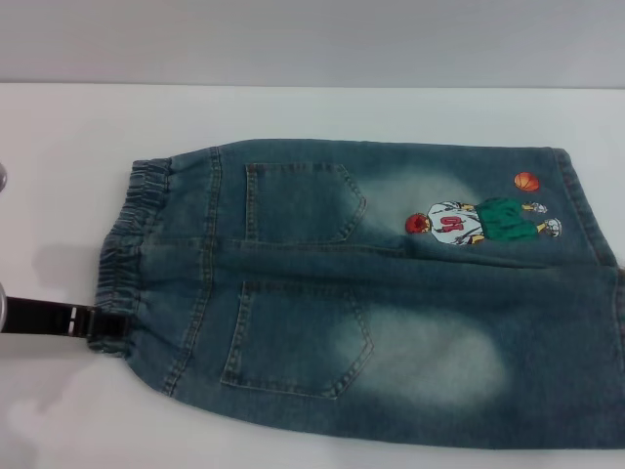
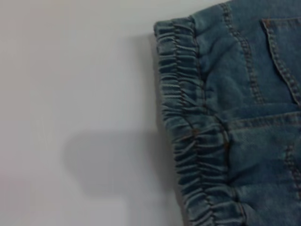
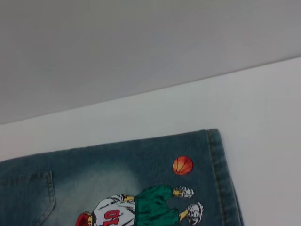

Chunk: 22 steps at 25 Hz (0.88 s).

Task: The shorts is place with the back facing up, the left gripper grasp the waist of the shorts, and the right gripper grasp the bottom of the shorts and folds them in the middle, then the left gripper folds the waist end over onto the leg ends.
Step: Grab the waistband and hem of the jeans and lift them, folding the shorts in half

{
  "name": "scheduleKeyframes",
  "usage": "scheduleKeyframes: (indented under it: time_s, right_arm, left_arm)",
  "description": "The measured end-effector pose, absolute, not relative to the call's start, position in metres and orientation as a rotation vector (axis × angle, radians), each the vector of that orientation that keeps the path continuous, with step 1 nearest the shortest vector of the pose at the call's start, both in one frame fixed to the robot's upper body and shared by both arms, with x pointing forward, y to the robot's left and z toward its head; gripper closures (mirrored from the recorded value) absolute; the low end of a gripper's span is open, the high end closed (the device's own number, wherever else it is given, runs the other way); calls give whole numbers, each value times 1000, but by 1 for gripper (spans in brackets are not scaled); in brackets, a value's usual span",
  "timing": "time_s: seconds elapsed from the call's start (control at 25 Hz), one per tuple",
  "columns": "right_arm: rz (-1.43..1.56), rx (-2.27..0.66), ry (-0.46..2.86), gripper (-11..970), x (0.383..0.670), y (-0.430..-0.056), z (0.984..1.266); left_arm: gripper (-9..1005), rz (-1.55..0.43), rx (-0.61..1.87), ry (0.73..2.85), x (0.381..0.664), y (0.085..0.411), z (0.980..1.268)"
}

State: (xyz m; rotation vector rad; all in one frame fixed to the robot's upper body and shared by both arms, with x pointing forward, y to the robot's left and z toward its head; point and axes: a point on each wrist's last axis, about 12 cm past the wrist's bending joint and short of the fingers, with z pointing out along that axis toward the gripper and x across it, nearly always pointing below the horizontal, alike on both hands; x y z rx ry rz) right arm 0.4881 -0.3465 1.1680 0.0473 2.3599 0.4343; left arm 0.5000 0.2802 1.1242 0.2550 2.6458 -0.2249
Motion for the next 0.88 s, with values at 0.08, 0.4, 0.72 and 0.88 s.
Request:
scheduleKeyframes:
  time_s: [0.08,0.4,0.72,0.88]
  right_arm:
    - [431,45,2356,233,488,-347,1169]
    - [420,38,2351,232,488,-347,1172]
    - [417,36,2350,233,488,-348,1172]
    - [411,27,2345,233,487,-347,1174]
  left_arm:
    - [192,-234,272,2665,500,276,1123]
    - [196,-241,294,2700,500,270,1117]
    - [195,-240,302,2699,501,269,1117]
    - [195,-241,308,2700,501,268,1117]
